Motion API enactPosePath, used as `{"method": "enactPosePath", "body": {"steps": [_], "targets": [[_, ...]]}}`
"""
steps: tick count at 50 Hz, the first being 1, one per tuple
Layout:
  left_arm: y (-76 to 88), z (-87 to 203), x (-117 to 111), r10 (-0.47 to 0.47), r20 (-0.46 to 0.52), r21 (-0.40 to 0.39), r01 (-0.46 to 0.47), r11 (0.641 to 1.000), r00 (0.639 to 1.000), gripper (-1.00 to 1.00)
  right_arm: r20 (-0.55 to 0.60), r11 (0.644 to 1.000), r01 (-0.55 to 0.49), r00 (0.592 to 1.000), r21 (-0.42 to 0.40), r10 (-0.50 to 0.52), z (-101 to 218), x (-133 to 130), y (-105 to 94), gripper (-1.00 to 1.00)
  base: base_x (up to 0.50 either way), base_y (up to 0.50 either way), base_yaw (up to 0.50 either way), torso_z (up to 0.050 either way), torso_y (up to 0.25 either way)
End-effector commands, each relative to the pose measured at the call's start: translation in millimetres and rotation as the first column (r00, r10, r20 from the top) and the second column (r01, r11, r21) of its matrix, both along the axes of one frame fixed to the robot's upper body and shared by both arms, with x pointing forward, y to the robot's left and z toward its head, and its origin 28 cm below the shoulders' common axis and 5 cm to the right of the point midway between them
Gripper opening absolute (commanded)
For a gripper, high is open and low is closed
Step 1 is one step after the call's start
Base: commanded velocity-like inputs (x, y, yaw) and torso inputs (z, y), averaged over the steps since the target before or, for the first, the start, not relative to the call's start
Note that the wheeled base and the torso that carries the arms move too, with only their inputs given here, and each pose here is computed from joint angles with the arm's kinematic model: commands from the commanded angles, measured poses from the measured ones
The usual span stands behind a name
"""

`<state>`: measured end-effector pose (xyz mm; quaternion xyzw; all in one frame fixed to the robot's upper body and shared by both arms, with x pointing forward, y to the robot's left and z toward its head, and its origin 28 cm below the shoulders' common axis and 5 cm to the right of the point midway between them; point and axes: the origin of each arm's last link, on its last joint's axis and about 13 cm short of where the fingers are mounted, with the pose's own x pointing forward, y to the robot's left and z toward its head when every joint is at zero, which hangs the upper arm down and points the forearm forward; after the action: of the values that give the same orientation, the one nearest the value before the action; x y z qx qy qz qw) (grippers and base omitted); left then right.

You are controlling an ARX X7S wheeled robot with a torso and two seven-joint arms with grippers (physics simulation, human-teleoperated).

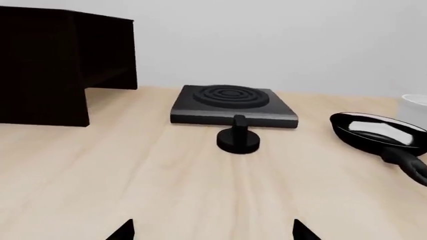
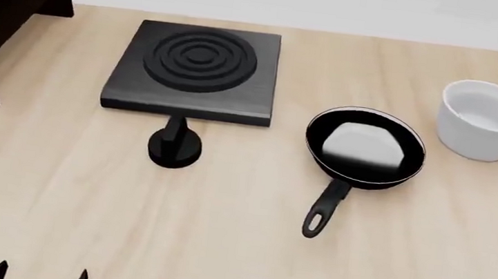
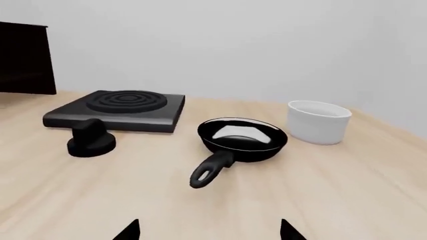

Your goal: Put the frying pan on the cabinet shelf.

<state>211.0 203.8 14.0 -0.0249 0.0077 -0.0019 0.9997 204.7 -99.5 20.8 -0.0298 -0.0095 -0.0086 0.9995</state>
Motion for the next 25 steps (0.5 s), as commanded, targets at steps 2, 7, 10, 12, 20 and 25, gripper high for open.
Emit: {"method": "enactPosePath", "body": {"steps": [2,7,10,12,20,25], "targets": [[0.9,1.7,0.8,0.005,0.001,-0.009,-0.005,1.000,1.000,1.00,0.010,1.000,-0.003,1.000,0.006,0.003,1.4,0.0,0.8,1.00,0.13,0.50,0.00,0.000,0.000],[0.3,2.2,-1.1,0.001,0.002,-0.008,-0.001,1.000,1.000,1.00,0.010,1.000,-0.002,1.000,0.006,0.002,1.3,0.2,1.3,1.00,0.16,0.50,0.00,0.000,0.000],[0.3,1.8,-1.4,0.000,0.002,-0.008,0.000,1.000,1.000,1.00,0.012,1.000,-0.001,1.000,0.008,0.001,1.7,0.3,1.2,1.00,0.19,0.50,0.00,0.000,0.000],[0.3,1.8,-1.2,-0.001,0.002,-0.009,0.001,1.000,1.000,1.00,0.008,1.000,-0.001,1.000,0.000,0.001,1.5,0.2,1.2,1.00,0.21,0.49,0.00,0.000,0.000],[0.2,-0.2,-0.5,-0.012,0.002,-0.005,0.012,1.000,1.000,1.00,0.015,1.000,0.012,1.000,-0.014,-0.012,2.3,0.3,-0.2,1.00,0.32,0.21,0.00,0.000,0.000],[0.9,-1.9,1.4,-0.013,0.003,-0.005,0.013,1.000,1.000,1.00,0.025,1.000,0.013,1.000,-0.018,-0.013,4.9,0.4,-0.2,1.00,0.49,0.09,0.00,0.000,0.000]]}}
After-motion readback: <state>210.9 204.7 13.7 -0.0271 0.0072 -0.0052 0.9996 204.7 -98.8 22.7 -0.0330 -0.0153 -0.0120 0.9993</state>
